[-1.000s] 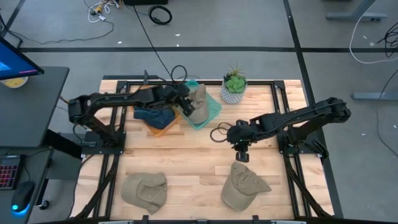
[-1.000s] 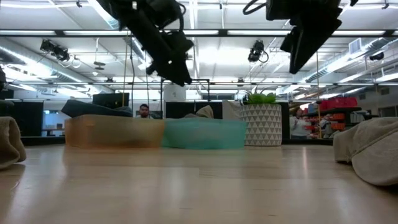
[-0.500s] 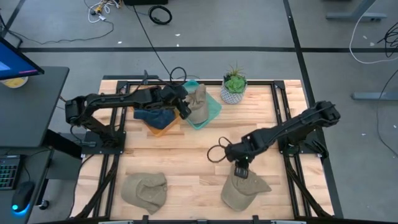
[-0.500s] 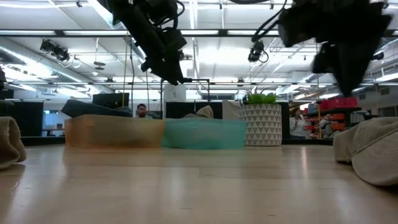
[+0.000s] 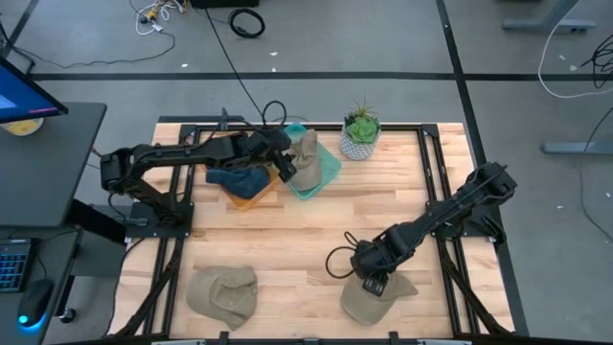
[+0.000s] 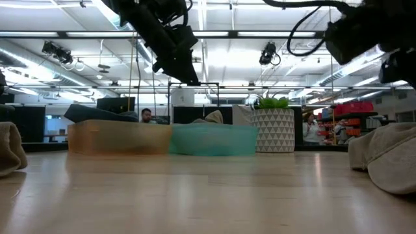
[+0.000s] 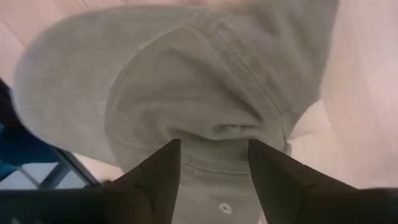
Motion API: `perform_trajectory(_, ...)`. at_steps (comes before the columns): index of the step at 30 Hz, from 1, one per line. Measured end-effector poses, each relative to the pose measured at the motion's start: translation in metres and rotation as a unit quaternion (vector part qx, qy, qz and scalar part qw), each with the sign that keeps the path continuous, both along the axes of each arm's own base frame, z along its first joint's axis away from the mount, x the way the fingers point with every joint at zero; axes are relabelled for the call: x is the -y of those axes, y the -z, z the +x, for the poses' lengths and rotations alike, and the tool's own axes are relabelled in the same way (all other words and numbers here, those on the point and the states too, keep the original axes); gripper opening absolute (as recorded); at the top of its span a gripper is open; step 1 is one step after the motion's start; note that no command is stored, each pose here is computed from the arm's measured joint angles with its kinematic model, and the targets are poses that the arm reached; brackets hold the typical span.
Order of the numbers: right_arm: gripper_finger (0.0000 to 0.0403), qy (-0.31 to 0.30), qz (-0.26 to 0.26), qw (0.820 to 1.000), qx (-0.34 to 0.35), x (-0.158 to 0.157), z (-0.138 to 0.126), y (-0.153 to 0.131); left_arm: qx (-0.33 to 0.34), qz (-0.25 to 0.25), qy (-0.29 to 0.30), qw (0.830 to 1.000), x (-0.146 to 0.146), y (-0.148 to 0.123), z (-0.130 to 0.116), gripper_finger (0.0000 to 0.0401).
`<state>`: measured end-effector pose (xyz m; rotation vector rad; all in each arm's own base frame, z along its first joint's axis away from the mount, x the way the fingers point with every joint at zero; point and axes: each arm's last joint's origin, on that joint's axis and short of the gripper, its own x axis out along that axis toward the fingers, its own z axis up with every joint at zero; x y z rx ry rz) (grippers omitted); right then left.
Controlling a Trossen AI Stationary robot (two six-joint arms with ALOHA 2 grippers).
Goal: Pick & Place hat
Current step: Put the right brown cap into the blue bin
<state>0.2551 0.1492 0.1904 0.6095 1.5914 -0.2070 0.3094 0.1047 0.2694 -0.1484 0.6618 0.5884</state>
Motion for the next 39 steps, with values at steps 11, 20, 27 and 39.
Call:
perform_trajectory(11,0.0174,-0.095,-0.061,0.994,0.009,-0.015,0.01,0.04,0.002,0.0,0.0,1.0,0.0,0.0,0.0,0.0167)
perform_trajectory(20,0.0014,-0.22,-0.047,0.974,0.023,-0.011,0.01,0.039,0.002,-0.001,-0.001,1.0,0.0,0.0,0.0,0.0167)
perform_trajectory(27,0.0006,-0.313,-0.135,0.939,0.041,0.007,0.008,0.011,0.009,-0.041,0.107,0.993,0.011,0.0,0.004,0.0167)
perform_trajectory(39,0.0006,-0.501,-0.376,0.777,0.063,0.048,0.031,-0.006,0.034,-0.028,0.333,0.942,0.076,0.003,0.028,0.0167)
